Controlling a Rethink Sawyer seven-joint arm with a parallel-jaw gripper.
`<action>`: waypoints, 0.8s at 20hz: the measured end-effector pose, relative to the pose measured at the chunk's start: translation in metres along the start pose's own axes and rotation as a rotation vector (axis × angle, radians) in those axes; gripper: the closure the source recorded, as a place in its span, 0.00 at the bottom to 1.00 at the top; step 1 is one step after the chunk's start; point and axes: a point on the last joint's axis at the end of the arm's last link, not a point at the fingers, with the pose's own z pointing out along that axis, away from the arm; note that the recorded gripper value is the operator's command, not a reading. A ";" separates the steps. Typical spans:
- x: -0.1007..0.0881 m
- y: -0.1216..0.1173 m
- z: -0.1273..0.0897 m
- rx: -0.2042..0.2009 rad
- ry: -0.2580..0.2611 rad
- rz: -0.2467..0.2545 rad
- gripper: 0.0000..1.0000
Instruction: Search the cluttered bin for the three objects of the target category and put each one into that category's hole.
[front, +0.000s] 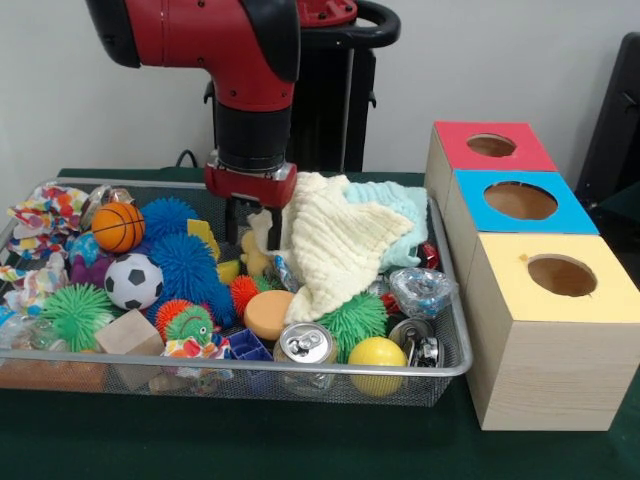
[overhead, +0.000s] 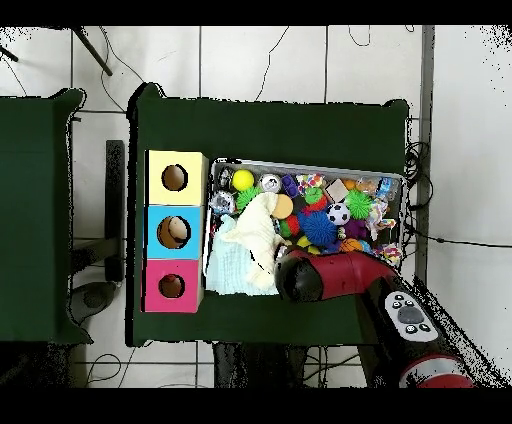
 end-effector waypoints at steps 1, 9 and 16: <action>0.000 -0.001 0.000 0.002 -0.001 0.000 0.00; -0.001 0.000 0.003 0.025 -0.004 -0.013 0.00; -0.001 -0.001 0.004 0.036 -0.003 -0.012 0.00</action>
